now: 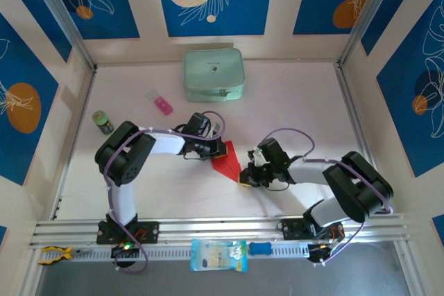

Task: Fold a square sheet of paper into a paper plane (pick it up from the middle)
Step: Fourth fold the wing at the center of the table, then turn over the paper at the center of the table.

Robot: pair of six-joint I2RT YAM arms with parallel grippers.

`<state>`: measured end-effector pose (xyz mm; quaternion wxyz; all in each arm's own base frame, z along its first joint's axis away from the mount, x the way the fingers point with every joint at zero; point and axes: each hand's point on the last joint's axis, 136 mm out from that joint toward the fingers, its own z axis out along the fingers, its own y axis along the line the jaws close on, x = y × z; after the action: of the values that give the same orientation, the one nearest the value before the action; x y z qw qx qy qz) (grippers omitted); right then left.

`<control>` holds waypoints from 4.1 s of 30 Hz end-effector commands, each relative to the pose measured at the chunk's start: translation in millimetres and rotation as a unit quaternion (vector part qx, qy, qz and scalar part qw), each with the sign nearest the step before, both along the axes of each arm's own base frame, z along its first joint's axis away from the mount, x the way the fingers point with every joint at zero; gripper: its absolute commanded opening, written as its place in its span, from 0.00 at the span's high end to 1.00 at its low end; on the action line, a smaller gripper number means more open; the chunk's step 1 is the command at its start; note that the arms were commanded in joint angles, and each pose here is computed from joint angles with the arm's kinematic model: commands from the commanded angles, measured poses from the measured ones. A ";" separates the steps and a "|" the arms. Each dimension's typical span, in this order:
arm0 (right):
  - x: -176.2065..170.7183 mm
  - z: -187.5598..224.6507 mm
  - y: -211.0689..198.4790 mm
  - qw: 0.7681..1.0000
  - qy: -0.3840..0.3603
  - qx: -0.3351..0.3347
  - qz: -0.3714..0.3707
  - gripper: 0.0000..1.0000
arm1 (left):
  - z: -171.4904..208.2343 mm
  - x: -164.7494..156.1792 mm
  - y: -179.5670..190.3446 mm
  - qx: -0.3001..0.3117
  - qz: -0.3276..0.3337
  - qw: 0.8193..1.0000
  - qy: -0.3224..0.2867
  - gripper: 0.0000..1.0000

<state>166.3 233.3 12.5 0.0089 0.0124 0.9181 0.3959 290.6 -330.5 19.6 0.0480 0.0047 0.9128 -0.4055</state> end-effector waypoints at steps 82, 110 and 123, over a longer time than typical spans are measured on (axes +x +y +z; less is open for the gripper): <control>-6.3 25.1 -9.7 0.995 0.063 -0.010 -0.082 0.63 | -30.1 -10.3 26.4 0.030 0.038 0.997 0.058 0.97; -8.7 17.7 -11.9 0.994 0.077 -0.013 -0.081 0.65 | -28.3 -8.5 25.8 0.029 0.038 0.997 0.057 0.97; -11.6 12.7 -6.8 0.993 0.096 -0.001 -0.070 0.65 | -27.3 -7.8 25.0 0.028 0.038 0.997 0.057 0.97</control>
<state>153.7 221.0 22.3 -0.0409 0.1171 0.9183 0.3759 292.2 -328.7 21.0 0.0395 -0.0132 0.9036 -0.4264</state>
